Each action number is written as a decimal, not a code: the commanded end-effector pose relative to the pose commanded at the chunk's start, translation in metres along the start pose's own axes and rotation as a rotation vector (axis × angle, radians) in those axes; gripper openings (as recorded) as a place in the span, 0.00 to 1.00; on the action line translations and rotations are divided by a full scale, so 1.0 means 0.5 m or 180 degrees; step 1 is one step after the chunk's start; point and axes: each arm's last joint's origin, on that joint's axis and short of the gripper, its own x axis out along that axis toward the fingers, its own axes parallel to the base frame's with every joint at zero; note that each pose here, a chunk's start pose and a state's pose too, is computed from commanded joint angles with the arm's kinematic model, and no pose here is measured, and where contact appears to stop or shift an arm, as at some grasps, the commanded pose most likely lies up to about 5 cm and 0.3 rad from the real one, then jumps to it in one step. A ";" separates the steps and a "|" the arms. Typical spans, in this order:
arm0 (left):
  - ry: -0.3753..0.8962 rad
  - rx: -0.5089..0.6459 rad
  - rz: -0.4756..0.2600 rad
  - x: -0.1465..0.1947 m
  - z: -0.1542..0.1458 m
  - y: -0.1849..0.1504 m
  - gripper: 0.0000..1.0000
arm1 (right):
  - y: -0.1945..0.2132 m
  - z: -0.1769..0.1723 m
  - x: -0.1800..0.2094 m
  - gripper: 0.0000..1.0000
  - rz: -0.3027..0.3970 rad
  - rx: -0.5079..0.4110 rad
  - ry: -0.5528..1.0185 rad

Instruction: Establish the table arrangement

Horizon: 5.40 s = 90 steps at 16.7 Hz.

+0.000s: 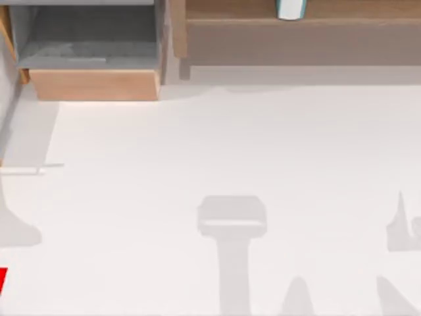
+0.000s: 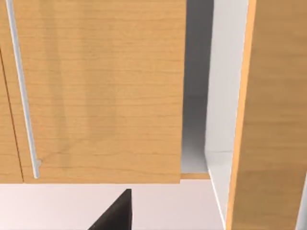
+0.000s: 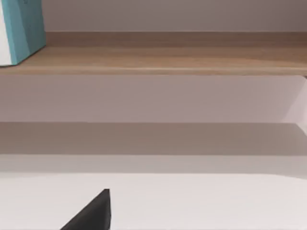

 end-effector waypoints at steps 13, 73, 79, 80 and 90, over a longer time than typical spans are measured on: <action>0.0000 0.0000 0.0000 0.000 0.000 0.000 0.00 | 0.000 0.000 0.000 1.00 0.0000 0.0000 0.0000; 0.0035 -0.0080 -0.0084 0.370 -0.007 -0.012 1.00 | 0.000 0.000 0.000 1.00 0.0000 0.0000 0.0000; 0.0035 -0.0080 -0.0084 0.370 -0.007 -0.012 1.00 | 0.000 0.000 0.000 1.00 0.0000 0.0000 0.0000; 0.0035 -0.0080 -0.0084 0.370 -0.007 -0.012 1.00 | 0.000 0.000 0.000 1.00 0.0000 0.0000 0.0000; 0.0050 -0.0147 -0.0204 0.284 -0.008 -0.036 1.00 | 0.000 0.000 0.000 1.00 0.0000 0.0000 0.0000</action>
